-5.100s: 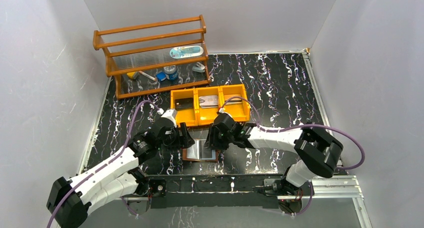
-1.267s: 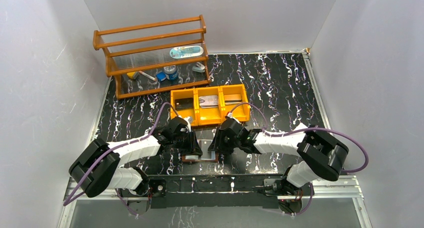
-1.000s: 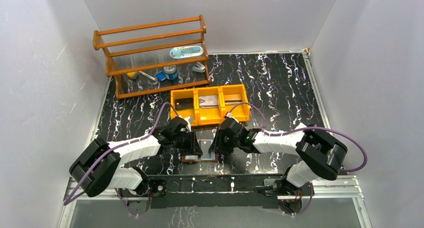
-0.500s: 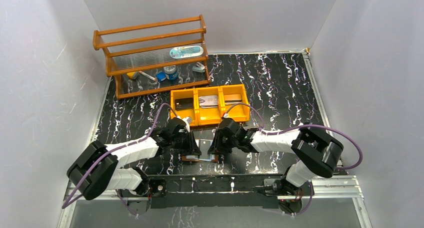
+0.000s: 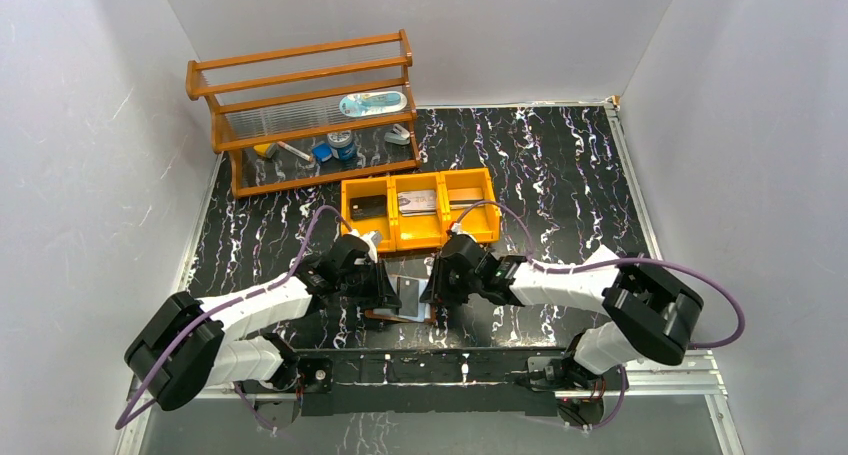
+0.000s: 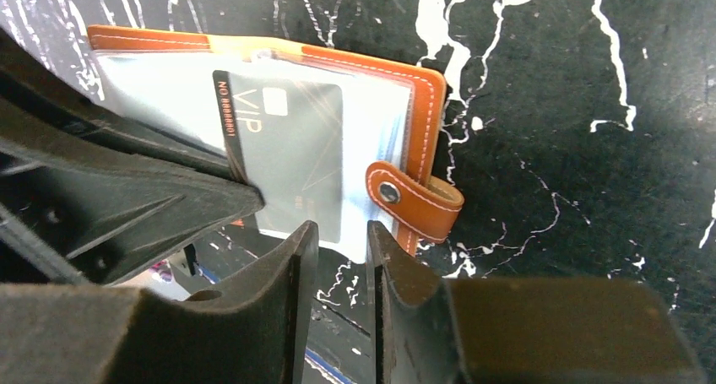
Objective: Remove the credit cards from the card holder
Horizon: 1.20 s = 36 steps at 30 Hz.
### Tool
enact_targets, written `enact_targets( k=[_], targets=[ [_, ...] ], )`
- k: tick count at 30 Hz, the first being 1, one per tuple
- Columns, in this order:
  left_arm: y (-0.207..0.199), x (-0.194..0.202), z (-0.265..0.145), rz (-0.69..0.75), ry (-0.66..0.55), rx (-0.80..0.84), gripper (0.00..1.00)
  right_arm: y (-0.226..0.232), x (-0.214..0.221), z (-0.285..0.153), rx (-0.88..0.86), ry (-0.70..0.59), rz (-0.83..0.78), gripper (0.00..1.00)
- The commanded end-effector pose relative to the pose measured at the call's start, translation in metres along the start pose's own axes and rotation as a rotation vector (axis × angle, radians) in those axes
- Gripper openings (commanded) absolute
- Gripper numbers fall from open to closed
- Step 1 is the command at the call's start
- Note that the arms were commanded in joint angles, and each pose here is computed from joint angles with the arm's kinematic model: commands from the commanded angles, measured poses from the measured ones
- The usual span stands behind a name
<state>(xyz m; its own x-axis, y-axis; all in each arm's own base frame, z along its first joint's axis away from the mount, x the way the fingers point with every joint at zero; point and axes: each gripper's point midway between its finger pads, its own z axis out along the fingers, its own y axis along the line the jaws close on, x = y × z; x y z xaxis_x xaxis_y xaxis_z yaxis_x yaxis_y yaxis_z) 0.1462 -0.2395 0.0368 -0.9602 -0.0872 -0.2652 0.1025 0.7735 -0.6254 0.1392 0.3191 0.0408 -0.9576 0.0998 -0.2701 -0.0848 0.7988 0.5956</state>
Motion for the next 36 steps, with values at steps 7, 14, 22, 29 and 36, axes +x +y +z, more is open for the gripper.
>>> enact_targets(
  k=[7,14,22,29,36],
  targets=[
    [-0.007,-0.002,-0.005,0.024,-0.004,0.019,0.05,0.059,-0.008,0.001,-0.207,0.034,-0.054,0.39],
    [-0.006,0.002,-0.007,0.030,0.008,0.017,0.06,0.015,0.000,0.030,-0.015,0.055,-0.003,0.36],
    [-0.001,0.000,-0.012,0.045,-0.008,-0.015,0.11,-0.017,0.012,0.035,0.080,0.074,0.038,0.36],
    [0.001,0.004,-0.005,0.036,0.020,-0.018,0.11,0.007,-0.004,0.016,0.010,0.013,0.010,0.45],
    [0.003,0.004,-0.005,0.026,0.014,-0.020,0.10,0.003,-0.009,0.007,0.054,-0.010,-0.006,0.47]
  ],
)
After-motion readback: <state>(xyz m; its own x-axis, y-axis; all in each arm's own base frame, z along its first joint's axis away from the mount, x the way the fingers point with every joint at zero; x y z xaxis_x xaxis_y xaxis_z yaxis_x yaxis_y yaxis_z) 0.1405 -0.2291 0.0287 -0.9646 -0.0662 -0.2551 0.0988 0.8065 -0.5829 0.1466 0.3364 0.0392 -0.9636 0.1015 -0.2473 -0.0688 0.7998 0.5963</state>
